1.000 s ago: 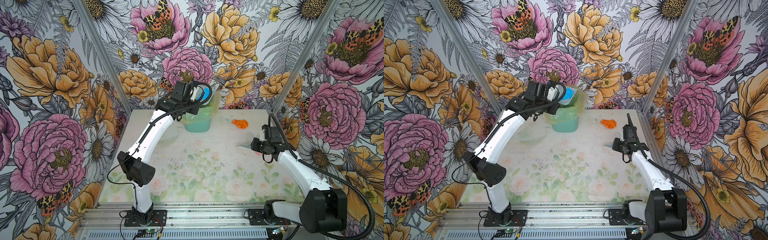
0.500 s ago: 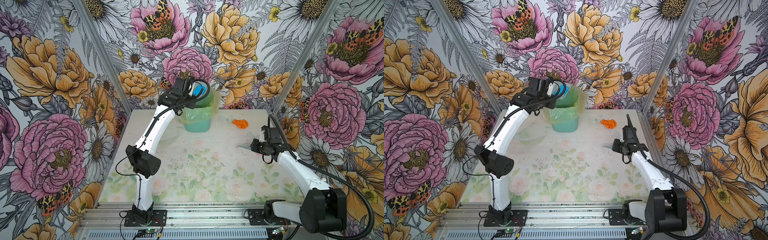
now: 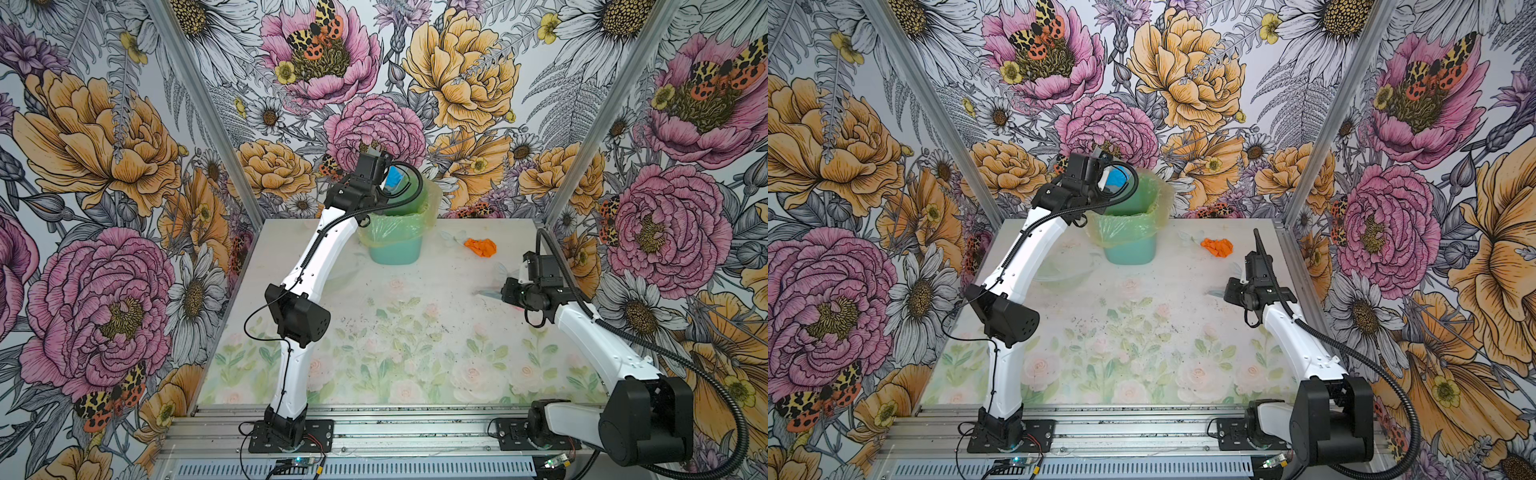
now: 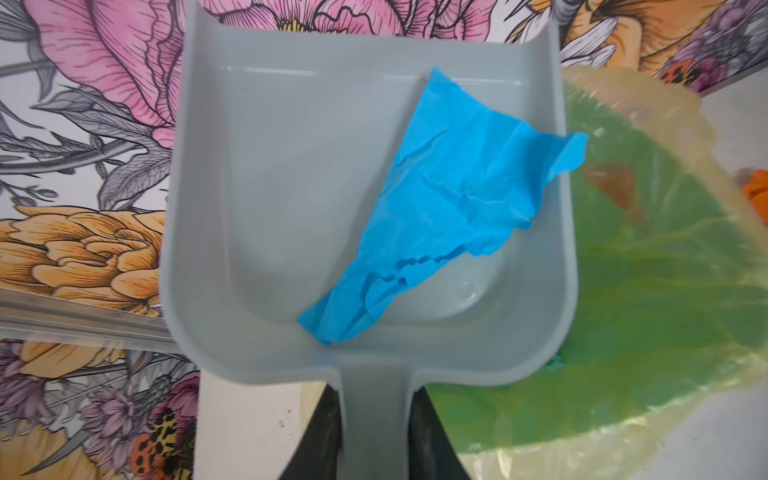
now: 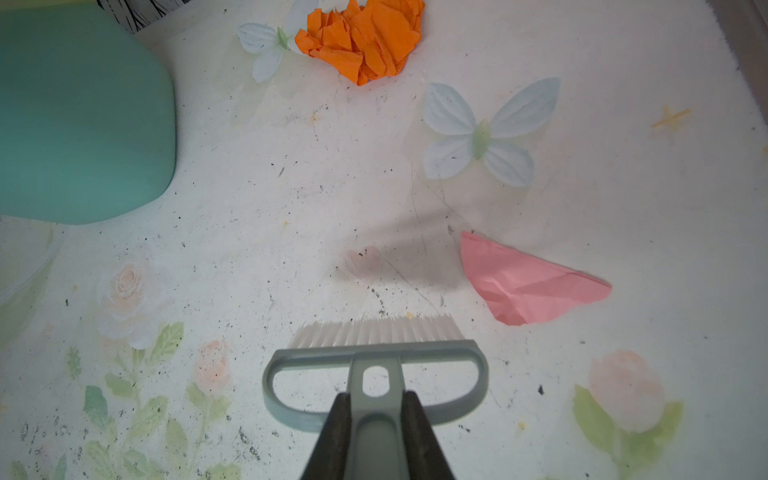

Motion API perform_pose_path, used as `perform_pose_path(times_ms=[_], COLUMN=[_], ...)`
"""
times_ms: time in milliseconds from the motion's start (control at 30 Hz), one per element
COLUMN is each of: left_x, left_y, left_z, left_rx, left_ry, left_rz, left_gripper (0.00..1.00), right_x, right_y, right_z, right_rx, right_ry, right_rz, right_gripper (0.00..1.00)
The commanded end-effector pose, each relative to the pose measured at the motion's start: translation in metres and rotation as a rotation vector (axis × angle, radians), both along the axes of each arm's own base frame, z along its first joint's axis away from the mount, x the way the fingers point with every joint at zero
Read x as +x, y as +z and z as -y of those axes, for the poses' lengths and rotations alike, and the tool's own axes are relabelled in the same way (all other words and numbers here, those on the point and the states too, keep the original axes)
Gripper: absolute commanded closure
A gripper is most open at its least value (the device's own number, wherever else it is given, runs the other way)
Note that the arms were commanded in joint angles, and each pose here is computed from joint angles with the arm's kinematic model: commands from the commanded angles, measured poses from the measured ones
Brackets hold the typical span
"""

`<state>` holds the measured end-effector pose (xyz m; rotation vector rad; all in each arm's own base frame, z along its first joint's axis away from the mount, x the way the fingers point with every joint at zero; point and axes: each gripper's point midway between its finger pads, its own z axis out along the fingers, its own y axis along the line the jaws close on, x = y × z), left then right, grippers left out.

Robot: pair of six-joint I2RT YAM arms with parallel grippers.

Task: Sweep away the paper scraps from the table
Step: 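Lift the dustpan over the green bin while the right gripper draws back, then tilt the dustpan over the bin with the left gripper to dump the scrap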

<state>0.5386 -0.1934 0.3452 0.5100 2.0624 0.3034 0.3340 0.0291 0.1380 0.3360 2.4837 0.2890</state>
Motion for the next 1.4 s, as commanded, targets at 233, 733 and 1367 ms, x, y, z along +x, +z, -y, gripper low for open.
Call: perform_pose_path(times_ms=[233,733,1367], left_x=[0.012,0.02,0.023], left_y=[0.0,0.003,0.016], left_z=[-0.003,-0.013,-0.019], left_rx=[0.297,0.597,0.799], left_ry=[0.06,0.132,0.158], left_rz=[0.072,0.116,0.184], left_gripper=[1.0,1.0,1.0], right_x=[0.001,-0.005,-0.006], right_y=[0.003,0.006,0.006], right_z=[0.002,0.003,0.004], right_rx=[0.019,0.015,0.019], right_ry=[-0.026,-0.033,-0.038], right_rz=[0.021,0.037,0.04], right_gripper=[1.0,1.0,1.0])
